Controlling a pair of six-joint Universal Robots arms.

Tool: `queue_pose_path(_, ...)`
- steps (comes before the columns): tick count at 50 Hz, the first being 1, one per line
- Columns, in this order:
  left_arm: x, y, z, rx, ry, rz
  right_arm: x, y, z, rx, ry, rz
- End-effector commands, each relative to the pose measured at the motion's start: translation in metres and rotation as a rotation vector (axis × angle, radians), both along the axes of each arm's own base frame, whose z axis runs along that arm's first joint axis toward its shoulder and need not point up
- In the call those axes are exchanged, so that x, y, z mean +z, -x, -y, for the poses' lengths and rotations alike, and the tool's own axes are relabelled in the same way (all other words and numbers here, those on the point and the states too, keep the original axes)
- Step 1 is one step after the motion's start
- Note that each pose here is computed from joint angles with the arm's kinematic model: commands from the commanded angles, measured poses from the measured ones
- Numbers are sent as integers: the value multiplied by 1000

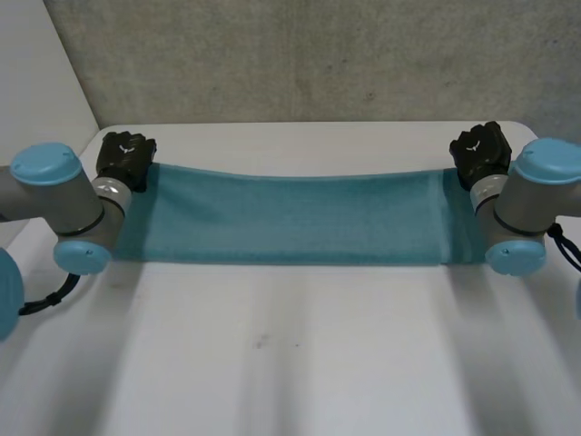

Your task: Fold the laundry

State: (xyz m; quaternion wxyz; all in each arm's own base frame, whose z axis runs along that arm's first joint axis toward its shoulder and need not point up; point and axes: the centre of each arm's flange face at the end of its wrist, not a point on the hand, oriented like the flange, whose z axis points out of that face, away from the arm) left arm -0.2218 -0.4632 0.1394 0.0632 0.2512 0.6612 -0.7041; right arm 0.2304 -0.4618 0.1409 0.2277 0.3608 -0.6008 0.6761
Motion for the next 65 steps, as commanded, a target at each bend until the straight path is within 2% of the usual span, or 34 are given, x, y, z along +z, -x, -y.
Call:
queue_pose_path(1,-6,2,7,-4,10,-2,-9,-3,11,-27,16,9)
queue_pose_path(5,-7,13,0,-33,11,-1,-10,-6,9,-16,12,19)
queue_pose_path(10,11,22,-9,-56,102,-13,-4,-9,3,-12,2,52)
queue_pose_path(12,19,22,-11,-54,135,-19,25,-7,-3,-6,27,109)
queue_pose_path(15,35,23,-17,-57,183,-29,42,-2,-7,-9,40,145)
queue_pose_path(17,50,22,-25,-54,199,-35,70,3,-20,0,48,227)
queue_pose_path(20,61,19,-38,-56,193,-38,89,7,-36,10,28,276)
queue_pose_path(26,72,12,-65,-54,153,-39,112,10,-70,46,-53,308)
queue_pose_path(28,79,5,-89,-50,116,-52,114,20,-83,44,-115,321)
queue_pose_path(32,82,1,-110,-56,75,-100,111,42,-92,1,-195,341)
queue_pose_path(34,86,-3,-130,-63,35,-172,104,55,-102,-27,-287,349)
queue_pose_path(37,90,-4,-141,-68,18,-218,90,62,-110,-31,-393,346)
queue_pose_path(39,93,-8,-160,-75,-25,-307,83,67,-113,-38,-434,341)
queue_pose_path(44,97,-7,-182,-92,-62,-391,65,91,-110,-71,-501,365)
queue_pose_path(51,89,-5,-190,-99,-93,-392,15,108,-86,-37,-553,402)
queue_pose_path(65,63,-3,-188,-86,-162,-379,-8,120,-68,-51,-508,407)
